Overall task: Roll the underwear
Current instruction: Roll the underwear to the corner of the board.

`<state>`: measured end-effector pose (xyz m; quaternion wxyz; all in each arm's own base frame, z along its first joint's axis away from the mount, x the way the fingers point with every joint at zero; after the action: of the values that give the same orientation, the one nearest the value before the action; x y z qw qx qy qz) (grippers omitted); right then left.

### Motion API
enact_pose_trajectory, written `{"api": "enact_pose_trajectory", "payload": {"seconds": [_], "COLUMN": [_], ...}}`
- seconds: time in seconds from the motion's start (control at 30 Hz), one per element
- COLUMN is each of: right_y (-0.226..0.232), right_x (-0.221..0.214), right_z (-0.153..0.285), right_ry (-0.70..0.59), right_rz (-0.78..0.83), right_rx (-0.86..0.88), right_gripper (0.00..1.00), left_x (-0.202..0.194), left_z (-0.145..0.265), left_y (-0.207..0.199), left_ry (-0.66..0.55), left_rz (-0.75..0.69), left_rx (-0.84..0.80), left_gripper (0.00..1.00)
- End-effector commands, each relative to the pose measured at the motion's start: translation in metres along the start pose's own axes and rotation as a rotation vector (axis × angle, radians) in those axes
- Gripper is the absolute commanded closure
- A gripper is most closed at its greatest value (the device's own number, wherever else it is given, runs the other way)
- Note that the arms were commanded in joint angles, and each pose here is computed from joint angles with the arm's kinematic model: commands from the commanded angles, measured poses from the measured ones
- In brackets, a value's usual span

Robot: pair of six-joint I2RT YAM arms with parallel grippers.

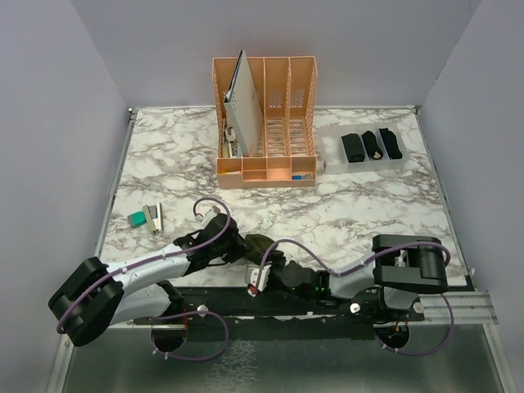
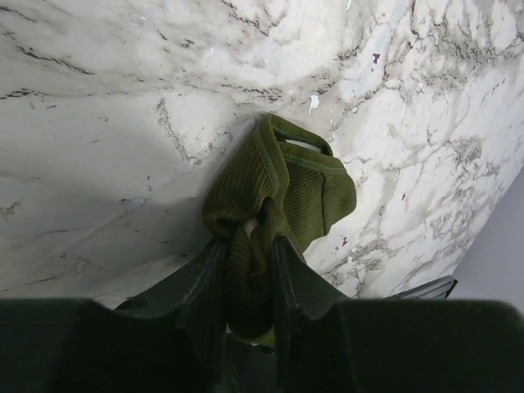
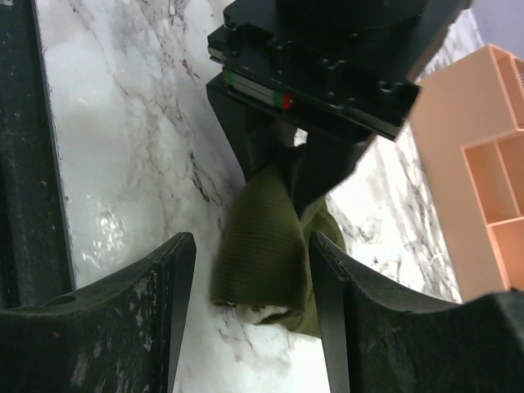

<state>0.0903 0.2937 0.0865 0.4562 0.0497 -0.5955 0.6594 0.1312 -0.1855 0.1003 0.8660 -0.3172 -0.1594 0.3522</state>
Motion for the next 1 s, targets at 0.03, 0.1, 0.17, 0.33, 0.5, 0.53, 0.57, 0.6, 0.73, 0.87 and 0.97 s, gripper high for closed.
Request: {"api": "enact_pose_trajectory", "payload": {"seconds": [0.03,0.1,0.17,0.33,0.5,0.53,0.57,0.6,0.73,0.87,0.97], "right_y": [0.013,0.014,0.014,0.012,0.025,0.027,0.029,0.031,0.034,0.034,0.035], "right_x": [-0.002,-0.008,-0.013,-0.016,-0.02,-0.021,-0.022,-0.022,-0.026,-0.037,-0.05], "right_z": [-0.017,-0.018,-0.018,-0.008,-0.004,-0.004,-0.003,-0.003,0.002,0.006,0.008], "right_ry": [0.056,0.095,0.129,0.128,0.081,0.06,0.038,0.016,-0.049,-0.057,-0.02], "right_rz": [-0.052,-0.053,-0.044,-0.079,-0.21,-0.264,-0.318,-0.375,-0.571,-0.764,-0.889], "right_rx": [0.0,-0.042,-0.062,-0.079,0.005,0.026,0.047,0.073,0.135,0.134,0.111], "right_gripper": [0.4,0.45,0.53,0.77,0.91,0.91,0.91,0.91,0.91,0.9,0.89], "left_x": [0.002,0.002,0.002,0.004,0.006,0.007,0.007,0.007,0.011,0.013,0.013], "left_z": [0.002,0.003,0.003,0.006,0.012,0.013,0.015,0.017,0.028,0.036,0.039], "left_y": [0.016,0.016,0.018,0.02,0.019,0.019,0.018,0.017,0.011,0.009,0.01], "left_ry": [-0.045,-0.046,-0.047,-0.065,-0.086,-0.09,-0.092,-0.097,-0.127,-0.148,-0.149], "left_rz": [0.023,0.022,0.02,0.028,0.027,0.024,0.015,0.006,-0.015,-0.033,-0.042], "left_rx": [0.07,0.064,0.066,0.049,0.015,0.011,-0.002,-0.016,-0.103,-0.205,-0.261], "left_gripper": [1.0,1.0,1.0,0.98,0.65,0.56,0.49,0.4,0.21,0.05,0.05]}}
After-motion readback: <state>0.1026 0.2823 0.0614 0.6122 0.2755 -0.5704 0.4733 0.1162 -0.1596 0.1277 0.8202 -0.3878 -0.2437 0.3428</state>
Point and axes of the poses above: each gripper's point midway between its finger pads, its own z axis back along the fingers, its own y axis along the line the jaws close on, x = y × z, the point moved 9 cm from there along z, back along the fingers, and after that the axes turned 11 degrees about z, right-handed, at the moved point
